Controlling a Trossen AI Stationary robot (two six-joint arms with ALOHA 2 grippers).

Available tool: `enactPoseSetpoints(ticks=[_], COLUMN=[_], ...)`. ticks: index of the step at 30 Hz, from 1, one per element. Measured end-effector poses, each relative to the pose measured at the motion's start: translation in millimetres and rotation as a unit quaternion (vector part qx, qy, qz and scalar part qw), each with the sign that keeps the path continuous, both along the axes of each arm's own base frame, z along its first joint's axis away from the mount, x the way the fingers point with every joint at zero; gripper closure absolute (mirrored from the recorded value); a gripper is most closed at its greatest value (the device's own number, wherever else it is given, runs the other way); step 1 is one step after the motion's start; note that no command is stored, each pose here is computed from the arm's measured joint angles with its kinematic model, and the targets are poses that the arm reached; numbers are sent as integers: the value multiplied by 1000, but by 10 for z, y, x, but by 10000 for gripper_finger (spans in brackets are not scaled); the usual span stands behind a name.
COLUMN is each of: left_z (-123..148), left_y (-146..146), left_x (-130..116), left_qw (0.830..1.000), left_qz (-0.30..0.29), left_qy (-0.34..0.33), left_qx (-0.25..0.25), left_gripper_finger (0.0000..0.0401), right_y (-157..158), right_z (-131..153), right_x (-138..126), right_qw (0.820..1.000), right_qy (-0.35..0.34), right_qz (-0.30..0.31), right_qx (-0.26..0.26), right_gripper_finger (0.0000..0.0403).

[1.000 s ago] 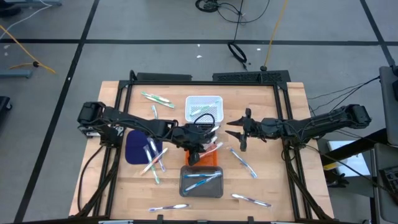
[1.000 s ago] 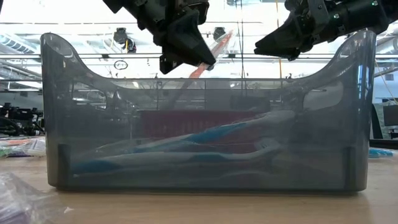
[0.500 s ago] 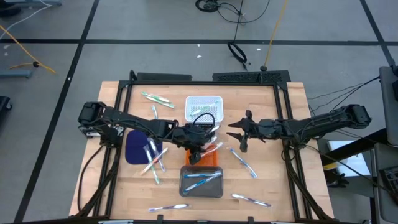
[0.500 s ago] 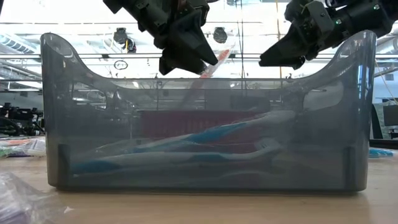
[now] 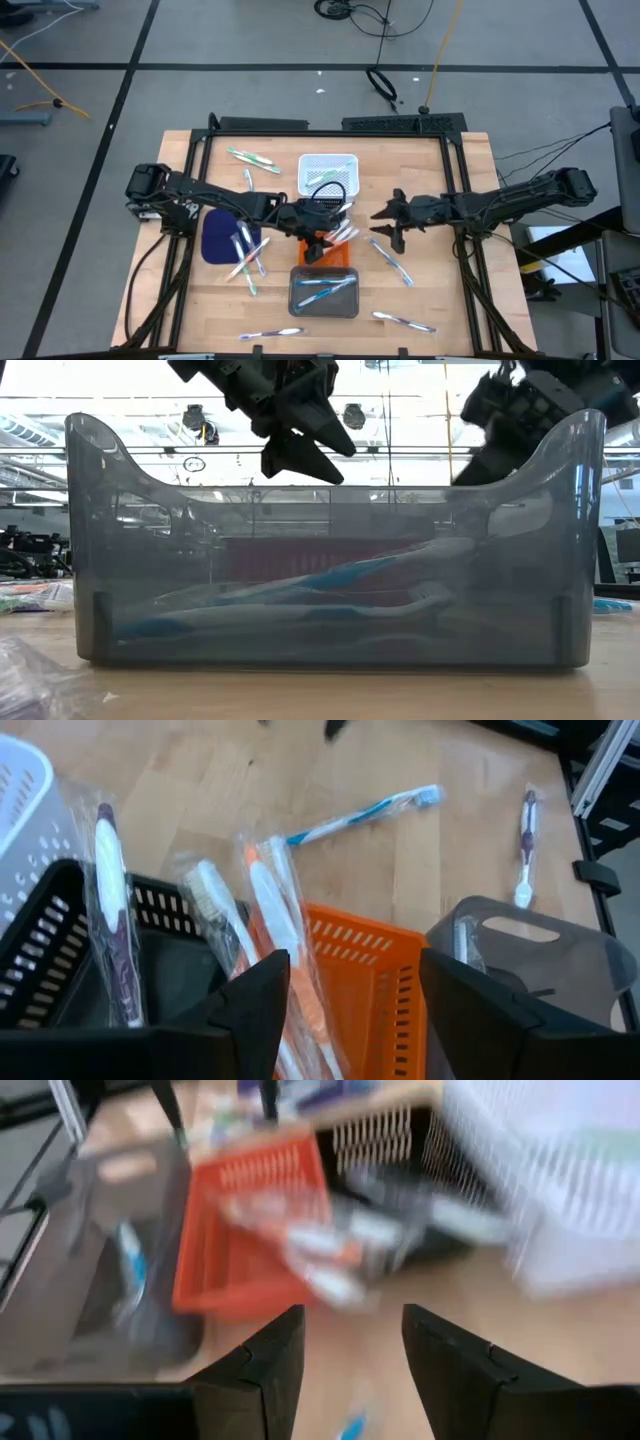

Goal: Pick & Place Toothbrushes
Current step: Put the right blue toothbrush into the black bin

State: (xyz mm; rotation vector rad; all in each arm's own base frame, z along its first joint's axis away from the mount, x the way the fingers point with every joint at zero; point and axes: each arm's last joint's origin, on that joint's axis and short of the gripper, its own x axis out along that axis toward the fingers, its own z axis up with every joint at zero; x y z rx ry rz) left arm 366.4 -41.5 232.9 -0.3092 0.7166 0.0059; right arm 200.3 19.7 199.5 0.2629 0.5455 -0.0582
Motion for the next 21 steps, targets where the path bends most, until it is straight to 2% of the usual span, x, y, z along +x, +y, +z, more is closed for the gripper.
enactPoseSetpoints(ticks=[8, 12, 16, 21], left_z=[20, 20, 20, 19], left_y=[-2, 6, 6, 6], left_x=[16, 17, 17, 17], left_qw=[1000, 1000, 1000, 1000], left_qz=[-7, 2, 2, 2], left_qy=[-14, -15, -15, -15], left_qx=[8, 16, 16, 16], left_gripper_finger=[173, 173, 173, 173], right_y=[142, 202, 246, 283], right_z=[-381, -500, -566, -627], right_x=[-192, -272, -321, -368], right_qw=[992, 986, 983, 984], right_qy=[89, 110, 118, 115], right_qz=[-14, -24, -27, -40], right_qx=[89, 120, 137, 132], right_gripper_finger=[243, 243, 243, 243])
